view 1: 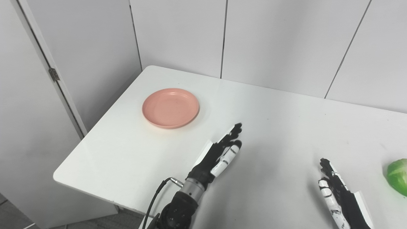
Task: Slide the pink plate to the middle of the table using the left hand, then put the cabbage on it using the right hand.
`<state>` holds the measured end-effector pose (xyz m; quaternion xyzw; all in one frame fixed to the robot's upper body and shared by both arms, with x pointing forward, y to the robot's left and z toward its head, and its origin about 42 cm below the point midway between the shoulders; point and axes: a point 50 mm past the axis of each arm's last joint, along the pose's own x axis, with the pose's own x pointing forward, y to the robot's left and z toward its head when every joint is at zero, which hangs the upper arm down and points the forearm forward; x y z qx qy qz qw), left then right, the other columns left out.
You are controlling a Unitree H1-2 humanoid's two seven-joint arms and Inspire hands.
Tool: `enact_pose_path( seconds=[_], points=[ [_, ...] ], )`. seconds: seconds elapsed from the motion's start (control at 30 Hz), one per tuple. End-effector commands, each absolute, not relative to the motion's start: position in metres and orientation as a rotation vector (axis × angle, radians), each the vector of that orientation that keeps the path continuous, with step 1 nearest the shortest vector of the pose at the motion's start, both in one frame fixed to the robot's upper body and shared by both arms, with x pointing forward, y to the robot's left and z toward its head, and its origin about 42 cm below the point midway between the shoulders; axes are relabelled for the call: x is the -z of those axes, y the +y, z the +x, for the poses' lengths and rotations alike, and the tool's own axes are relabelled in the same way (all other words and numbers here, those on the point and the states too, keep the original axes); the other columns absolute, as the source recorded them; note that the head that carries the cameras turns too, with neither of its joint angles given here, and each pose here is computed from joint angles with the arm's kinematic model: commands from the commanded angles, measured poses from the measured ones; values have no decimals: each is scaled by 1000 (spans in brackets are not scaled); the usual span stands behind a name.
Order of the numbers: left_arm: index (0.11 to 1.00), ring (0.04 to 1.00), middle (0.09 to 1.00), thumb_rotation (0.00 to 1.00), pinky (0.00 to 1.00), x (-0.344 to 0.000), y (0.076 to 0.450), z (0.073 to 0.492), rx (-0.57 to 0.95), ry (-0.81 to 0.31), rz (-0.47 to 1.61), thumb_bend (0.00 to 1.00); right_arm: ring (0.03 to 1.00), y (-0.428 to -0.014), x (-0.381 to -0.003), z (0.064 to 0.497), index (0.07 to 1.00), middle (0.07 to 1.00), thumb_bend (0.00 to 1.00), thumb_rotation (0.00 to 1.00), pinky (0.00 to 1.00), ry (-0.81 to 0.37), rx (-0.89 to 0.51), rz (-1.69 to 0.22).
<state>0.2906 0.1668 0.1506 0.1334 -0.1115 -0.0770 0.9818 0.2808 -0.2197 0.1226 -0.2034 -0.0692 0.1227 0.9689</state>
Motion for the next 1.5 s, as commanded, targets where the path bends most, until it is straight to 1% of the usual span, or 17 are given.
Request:
enact_pose_path(
  seconds=[0.0,0.13,0.2,0.43,0.53,0.77,0.83,1.0,1.07,1.17,1.3,1.37,1.47],
  points=[
    [919,921,932,1000,882,-176,170,300,147,-326,258,421,927,-220,-134,285,927,935,32,1000,891,-194,-241,-427],
    [916,915,927,1000,879,-195,178,309,149,-383,249,483,927,-221,-133,286,924,932,29,1000,890,-193,-245,-431],
    [918,912,928,1000,875,-207,181,312,145,-404,256,495,931,-221,-133,286,927,934,37,1000,896,-193,-244,-427],
    [915,920,931,1000,899,-235,198,324,129,-443,227,487,931,-220,-132,286,927,937,42,1000,898,-191,-242,-431],
    [920,929,939,1000,910,-248,207,329,114,-466,243,464,930,-220,-132,286,927,936,44,1000,898,-193,-242,-429],
    [911,908,920,1000,893,-267,233,346,36,-489,284,494,929,-219,-133,285,929,935,46,1000,898,-192,-242,-435],
    [909,904,917,1000,895,-272,242,352,17,-490,285,476,929,-219,-133,285,927,934,48,1000,899,-194,-243,-434],
    [911,910,914,1000,904,-282,262,365,-20,-476,263,471,926,-219,-134,285,922,931,45,1000,894,-199,-244,-438],
    [903,898,905,1000,879,-284,275,373,-57,-472,256,467,928,-219,-134,285,923,933,39,1000,897,-198,-246,-437],
    [884,881,890,1000,859,-285,293,382,-91,-455,229,462,929,-219,-135,285,924,933,38,1000,899,-195,-246,-434],
    [865,873,875,1000,862,-283,316,394,-128,-422,217,465,928,-219,-136,284,925,932,43,1000,900,-195,-246,-422],
    [861,879,874,1000,885,-281,329,400,-147,-403,199,483,928,-220,-136,284,926,933,45,1000,899,-193,-247,-425],
    [849,867,861,1000,872,-279,347,405,-166,-384,177,472,925,-220,-136,283,927,932,46,1000,894,-194,-245,-432]
  ],
)
